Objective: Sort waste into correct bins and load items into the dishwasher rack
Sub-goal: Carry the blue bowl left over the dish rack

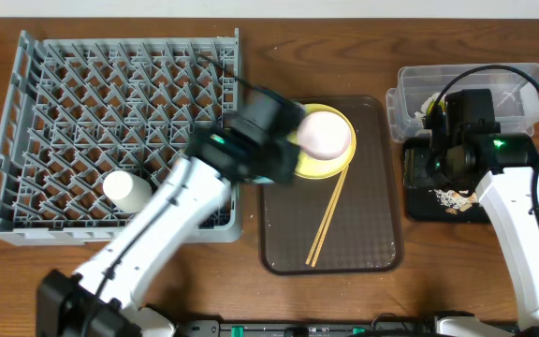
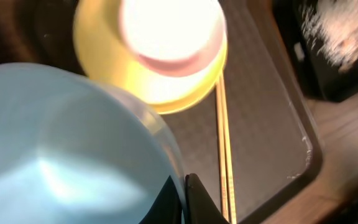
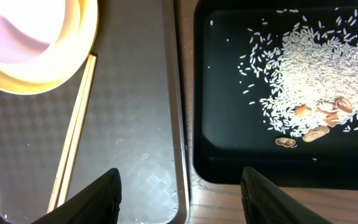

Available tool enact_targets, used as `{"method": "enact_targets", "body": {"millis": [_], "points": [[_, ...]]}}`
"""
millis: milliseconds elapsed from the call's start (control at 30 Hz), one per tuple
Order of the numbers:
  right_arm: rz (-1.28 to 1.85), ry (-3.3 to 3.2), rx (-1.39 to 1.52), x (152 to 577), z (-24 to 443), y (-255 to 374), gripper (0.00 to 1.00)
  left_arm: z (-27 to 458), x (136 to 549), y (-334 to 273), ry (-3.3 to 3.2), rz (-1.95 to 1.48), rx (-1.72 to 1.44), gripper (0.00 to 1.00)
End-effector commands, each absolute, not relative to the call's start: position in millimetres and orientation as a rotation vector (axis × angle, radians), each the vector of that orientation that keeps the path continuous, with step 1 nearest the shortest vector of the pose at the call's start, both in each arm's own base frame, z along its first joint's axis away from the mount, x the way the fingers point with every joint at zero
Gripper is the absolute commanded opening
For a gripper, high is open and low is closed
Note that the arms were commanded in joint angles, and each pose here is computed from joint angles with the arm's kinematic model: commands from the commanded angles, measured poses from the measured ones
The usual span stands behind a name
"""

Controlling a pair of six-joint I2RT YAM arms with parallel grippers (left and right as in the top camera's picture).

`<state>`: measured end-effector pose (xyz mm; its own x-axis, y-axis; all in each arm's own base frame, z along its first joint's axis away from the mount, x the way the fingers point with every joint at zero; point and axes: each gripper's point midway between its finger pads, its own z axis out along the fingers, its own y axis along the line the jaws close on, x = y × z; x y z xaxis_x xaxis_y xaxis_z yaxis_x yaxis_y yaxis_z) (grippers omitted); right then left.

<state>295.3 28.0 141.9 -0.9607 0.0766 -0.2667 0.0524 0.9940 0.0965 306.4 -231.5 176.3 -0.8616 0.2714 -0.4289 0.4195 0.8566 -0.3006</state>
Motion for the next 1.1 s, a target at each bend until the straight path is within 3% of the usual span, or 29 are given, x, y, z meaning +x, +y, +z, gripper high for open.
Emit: {"method": "enact_targets", "body": {"millis": [0, 433, 633, 867, 1067], "points": [[0.119, 2.853, 0.123, 296, 145, 23, 0.60, 208, 317, -216, 2.574, -0.920, 0.495, 0.06], [0.120, 2.852, 0.124, 296, 145, 23, 0.60, 297, 371, -81, 2.032, -1.472, 0.217, 0.06], [0.120, 2.853, 0.124, 296, 145, 23, 0.60, 276, 390, -30, 2.038, -1.560, -0.053, 0.06], [0.120, 2.852, 0.124, 296, 145, 23, 0.60, 252, 407, -4, 1.962, -1.756, -0.166, 0.06], [0.120, 2.854, 0.124, 296, 145, 23, 0.60, 253, 431, -1, 1.968, -1.673, -0.135, 0.06]]}}
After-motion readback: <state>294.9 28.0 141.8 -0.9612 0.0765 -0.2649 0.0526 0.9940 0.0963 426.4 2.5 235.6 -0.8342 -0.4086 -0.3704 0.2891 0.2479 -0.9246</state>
